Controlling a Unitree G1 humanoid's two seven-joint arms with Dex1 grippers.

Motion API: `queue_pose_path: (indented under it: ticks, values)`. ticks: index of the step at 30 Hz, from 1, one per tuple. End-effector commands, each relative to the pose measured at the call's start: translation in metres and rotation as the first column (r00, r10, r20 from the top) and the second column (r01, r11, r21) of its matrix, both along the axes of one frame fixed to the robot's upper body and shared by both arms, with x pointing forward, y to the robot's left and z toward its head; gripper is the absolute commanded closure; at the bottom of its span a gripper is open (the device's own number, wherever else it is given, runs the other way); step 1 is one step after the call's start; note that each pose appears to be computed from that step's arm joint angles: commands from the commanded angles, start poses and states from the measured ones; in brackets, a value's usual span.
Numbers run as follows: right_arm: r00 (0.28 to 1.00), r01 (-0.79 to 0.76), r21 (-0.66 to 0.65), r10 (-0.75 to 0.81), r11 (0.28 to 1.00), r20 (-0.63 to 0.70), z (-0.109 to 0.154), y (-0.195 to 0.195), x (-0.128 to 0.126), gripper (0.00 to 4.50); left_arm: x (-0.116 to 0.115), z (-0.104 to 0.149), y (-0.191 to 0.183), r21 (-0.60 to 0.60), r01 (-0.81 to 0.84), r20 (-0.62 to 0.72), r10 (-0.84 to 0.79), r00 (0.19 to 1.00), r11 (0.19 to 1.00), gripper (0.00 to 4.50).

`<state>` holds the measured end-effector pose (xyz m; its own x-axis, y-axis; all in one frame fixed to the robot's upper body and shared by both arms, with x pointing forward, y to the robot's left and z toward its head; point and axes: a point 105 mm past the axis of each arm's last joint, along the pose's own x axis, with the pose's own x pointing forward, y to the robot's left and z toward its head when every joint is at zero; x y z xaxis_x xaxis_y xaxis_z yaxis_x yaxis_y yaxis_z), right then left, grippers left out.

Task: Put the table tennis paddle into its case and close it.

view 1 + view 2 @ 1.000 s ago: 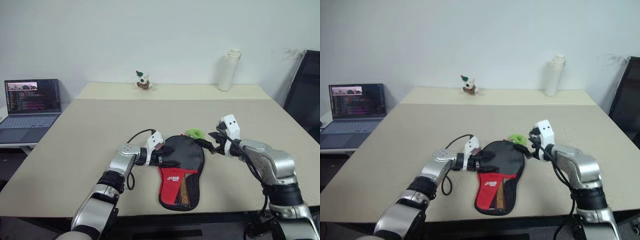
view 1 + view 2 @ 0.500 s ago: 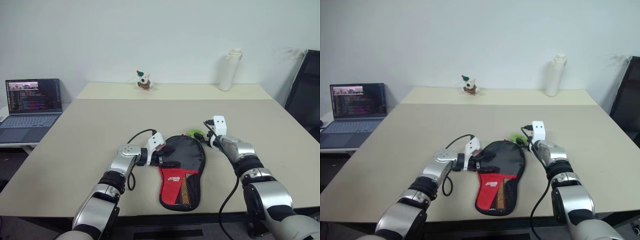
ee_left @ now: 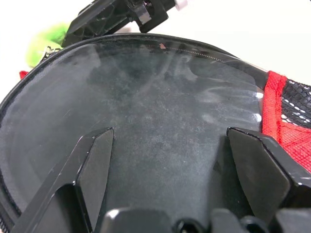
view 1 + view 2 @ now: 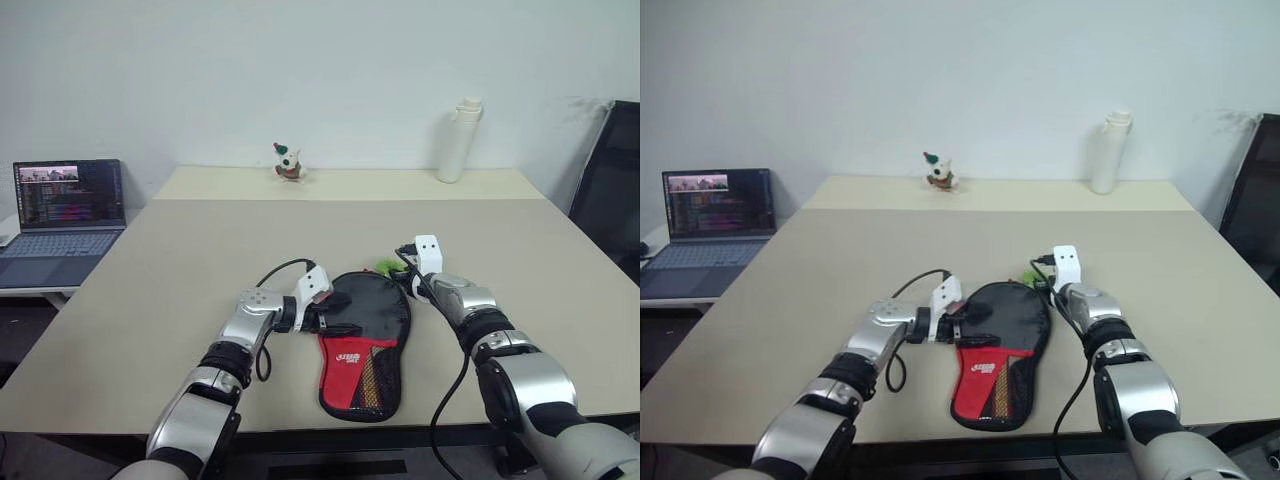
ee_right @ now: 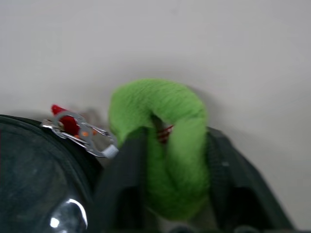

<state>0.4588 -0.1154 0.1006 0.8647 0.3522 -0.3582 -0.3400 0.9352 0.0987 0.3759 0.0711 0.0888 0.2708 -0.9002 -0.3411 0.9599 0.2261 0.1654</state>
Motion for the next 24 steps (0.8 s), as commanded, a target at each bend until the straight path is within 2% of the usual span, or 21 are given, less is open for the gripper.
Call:
queue_pose_path:
  ticks: [1, 2, 9, 13, 18, 24]
  values:
    - [0.999, 0.01, -0.028, -0.009, 1.0, 0.041, 0.013, -0.005, 0.004, 4.21, -0.009, -0.019, -0.009, 0.055, 0.055, -0.051, -0.052, 0.997, 0.997, 0.44]
    - [0.999, 0.019, -0.031, -0.017, 0.999, 0.047, 0.015, -0.009, 0.005, 4.48, -0.01, -0.019, -0.011, 0.053, 0.063, -0.053, -0.06, 0.997, 0.997, 0.44]
    - [0.994, 0.078, -0.045, -0.074, 0.996, 0.083, 0.031, -0.043, 0.006, 4.48, -0.013, -0.028, -0.018, 0.069, 0.088, -0.077, -0.082, 0.994, 0.994, 0.44]
    - [0.992, 0.097, -0.063, -0.091, 0.993, 0.09, 0.035, -0.064, -0.003, 4.48, -0.015, -0.034, -0.019, 0.08, 0.087, -0.095, -0.079, 0.992, 0.993, 0.44]
    - [0.993, 0.101, -0.092, -0.096, 0.991, 0.067, 0.033, -0.085, -0.029, 4.48, -0.016, -0.037, -0.023, 0.083, 0.095, -0.105, -0.086, 0.991, 0.992, 0.44]
    - [0.999, -0.029, -0.125, 0.027, 0.992, -0.019, 0.026, -0.077, -0.1, 4.48, -0.016, -0.035, -0.032, 0.067, 0.104, -0.105, -0.096, 0.99, 0.992, 0.44]
